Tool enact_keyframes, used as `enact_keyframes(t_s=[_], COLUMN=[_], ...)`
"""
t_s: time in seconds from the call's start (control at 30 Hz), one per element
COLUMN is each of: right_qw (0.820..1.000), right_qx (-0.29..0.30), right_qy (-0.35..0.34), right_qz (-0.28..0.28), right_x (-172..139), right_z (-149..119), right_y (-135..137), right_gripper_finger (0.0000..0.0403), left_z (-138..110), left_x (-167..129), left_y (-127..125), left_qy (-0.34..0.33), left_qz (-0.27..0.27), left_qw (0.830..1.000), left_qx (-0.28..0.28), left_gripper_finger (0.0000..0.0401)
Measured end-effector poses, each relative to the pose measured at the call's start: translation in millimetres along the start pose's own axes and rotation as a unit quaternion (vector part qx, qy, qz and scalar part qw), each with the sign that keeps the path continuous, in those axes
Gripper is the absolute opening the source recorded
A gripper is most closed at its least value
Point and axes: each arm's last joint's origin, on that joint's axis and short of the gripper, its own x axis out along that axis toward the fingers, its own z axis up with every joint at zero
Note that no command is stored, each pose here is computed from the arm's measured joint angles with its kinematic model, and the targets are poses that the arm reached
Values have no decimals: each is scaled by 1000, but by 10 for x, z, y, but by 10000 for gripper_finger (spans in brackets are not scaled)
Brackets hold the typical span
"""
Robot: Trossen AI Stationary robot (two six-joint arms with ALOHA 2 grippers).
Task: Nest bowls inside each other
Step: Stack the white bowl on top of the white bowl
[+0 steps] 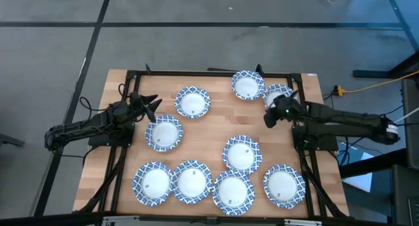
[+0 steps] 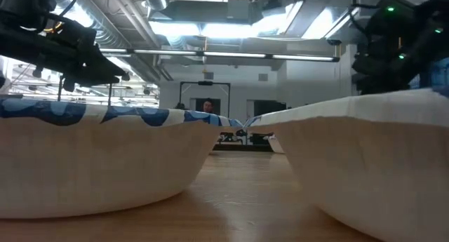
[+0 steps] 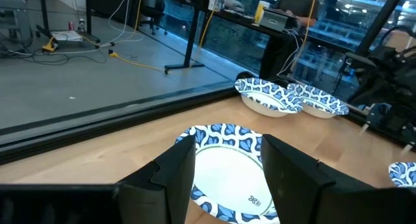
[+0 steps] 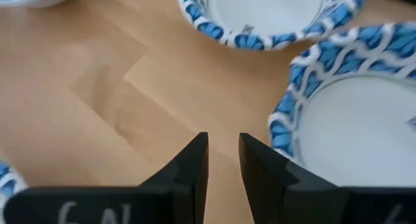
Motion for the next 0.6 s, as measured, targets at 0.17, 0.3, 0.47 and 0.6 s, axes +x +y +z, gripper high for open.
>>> enact_keyframes(t_s=[0.17, 0.3, 0.47, 0.6], right_qw=[997, 993, 990, 988], right_qx=[-51, -82, -110, -120], right_qy=[39, 58, 61, 81], right_qz=[-45, -56, -62, -58], right_x=[-57, -113, -122, -60], right_z=[264, 492, 694, 721], right_y=[128, 248, 355, 373], right_gripper_finger=[88, 88, 88, 101], left_z=[0, 2, 1, 2], left_x=[0, 0, 0, 0], left_y=[0, -1, -1, -1], left_qy=[0, -1, -1, 0], left_qz=[0, -1, -1, -1], left_qw=[1000, 1000, 1000, 1000], left_qx=[0, -1, -2, -1], left_gripper_finger=[169, 169, 169, 169])
